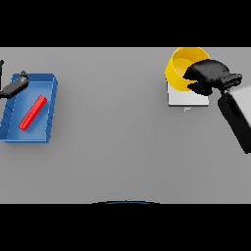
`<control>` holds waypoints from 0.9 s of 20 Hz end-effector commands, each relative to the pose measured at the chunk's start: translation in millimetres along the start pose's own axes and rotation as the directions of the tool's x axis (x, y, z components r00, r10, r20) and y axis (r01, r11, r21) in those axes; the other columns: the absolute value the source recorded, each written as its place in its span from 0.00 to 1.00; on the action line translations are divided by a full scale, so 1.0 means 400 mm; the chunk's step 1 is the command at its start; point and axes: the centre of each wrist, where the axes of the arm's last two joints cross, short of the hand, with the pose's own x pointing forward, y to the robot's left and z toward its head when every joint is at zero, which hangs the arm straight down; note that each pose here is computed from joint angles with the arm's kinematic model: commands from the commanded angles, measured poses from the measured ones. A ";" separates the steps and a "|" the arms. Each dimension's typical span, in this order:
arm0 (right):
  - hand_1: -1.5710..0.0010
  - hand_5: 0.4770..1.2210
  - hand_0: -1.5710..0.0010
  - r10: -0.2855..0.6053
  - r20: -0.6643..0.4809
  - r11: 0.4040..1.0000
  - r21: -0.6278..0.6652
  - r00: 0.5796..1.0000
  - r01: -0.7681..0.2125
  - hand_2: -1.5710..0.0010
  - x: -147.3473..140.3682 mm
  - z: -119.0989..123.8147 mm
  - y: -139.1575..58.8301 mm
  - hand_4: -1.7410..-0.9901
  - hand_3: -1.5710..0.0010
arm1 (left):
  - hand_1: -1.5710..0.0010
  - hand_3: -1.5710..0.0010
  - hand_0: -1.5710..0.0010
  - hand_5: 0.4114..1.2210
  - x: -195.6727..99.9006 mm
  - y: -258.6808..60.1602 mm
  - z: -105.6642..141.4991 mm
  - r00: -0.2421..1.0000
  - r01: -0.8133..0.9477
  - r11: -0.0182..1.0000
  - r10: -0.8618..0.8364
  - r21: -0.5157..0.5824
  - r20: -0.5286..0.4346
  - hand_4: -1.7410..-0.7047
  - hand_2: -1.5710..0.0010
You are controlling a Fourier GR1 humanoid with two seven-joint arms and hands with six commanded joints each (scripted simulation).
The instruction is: Pick up the red beaker and tilt it to pour out 1 green nut into yellow bowl. Pick up the yellow bowl and place it on the metallic measuring scale.
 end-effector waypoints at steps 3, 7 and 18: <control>0.00 1.00 0.00 -0.019 -0.040 1.000 0.013 0.999 0.020 0.00 -0.043 -0.014 0.024 0.02 0.20 | 1.00 1.00 1.00 0.43 -0.006 -0.015 -0.011 1.000 -0.006 1.000 0.006 -0.004 -0.014 0.89 1.00; 0.00 1.00 0.00 -0.034 -0.062 0.999 0.010 0.998 0.034 0.00 -0.063 -0.040 0.052 0.02 0.10 | 1.00 1.00 1.00 0.42 0.001 -0.013 -0.008 1.000 0.004 1.000 -0.004 -0.002 -0.009 0.90 1.00; 0.08 1.00 0.02 -0.094 -0.099 0.994 0.054 0.991 0.100 0.05 -0.080 -0.078 0.104 0.11 0.35 | 1.00 1.00 1.00 0.41 0.004 -0.018 -0.016 1.000 0.000 1.000 -0.001 -0.005 -0.012 0.90 1.00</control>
